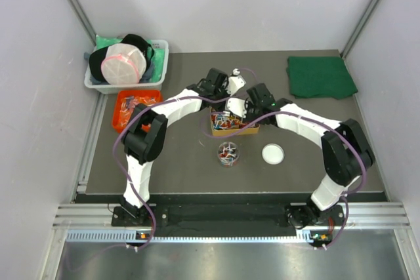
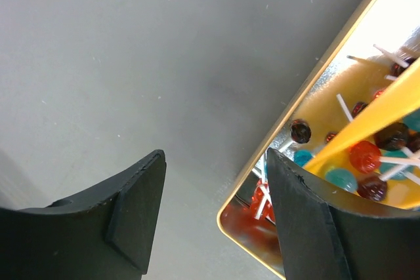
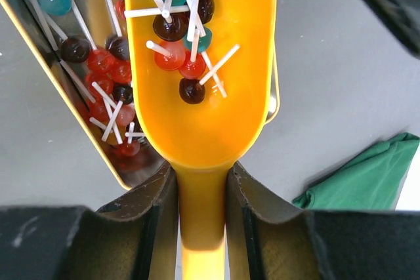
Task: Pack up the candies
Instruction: Scoop the fake candies from the storage box, then place the fake candies in the packing bottle.
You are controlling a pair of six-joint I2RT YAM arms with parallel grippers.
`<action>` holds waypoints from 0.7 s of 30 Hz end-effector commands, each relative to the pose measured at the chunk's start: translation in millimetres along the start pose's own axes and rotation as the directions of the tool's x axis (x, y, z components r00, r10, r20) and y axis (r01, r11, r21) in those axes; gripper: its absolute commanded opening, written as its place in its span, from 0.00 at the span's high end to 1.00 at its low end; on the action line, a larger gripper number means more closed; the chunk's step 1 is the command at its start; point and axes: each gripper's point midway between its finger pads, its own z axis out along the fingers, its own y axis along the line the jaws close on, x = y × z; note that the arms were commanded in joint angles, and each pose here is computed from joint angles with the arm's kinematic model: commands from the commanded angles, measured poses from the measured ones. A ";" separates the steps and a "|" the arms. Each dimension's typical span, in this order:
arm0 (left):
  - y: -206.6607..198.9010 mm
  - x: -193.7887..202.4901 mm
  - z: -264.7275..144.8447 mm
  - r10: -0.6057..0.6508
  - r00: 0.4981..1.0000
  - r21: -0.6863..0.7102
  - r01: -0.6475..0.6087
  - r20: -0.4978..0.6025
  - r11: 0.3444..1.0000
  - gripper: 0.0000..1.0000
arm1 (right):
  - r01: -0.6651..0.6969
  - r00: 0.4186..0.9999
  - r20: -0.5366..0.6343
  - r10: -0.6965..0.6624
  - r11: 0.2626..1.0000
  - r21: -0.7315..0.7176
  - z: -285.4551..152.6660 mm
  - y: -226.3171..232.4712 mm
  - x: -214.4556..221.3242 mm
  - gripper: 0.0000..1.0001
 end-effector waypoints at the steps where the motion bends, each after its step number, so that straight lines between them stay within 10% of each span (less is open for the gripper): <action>1: -16.0 4.7 3.2 0.007 1.000 0.064 -0.006 -0.018 0.998 0.32 | -0.023 0.989 0.145 0.003 0.990 0.137 -28.2 -40.8 -30.6 1.00; 21: -21.3 8.0 -0.8 0.010 1.000 0.088 -0.008 -0.024 0.996 0.32 | 0.068 0.990 0.122 -0.068 0.998 0.009 -31.3 -1.8 -12.9 1.00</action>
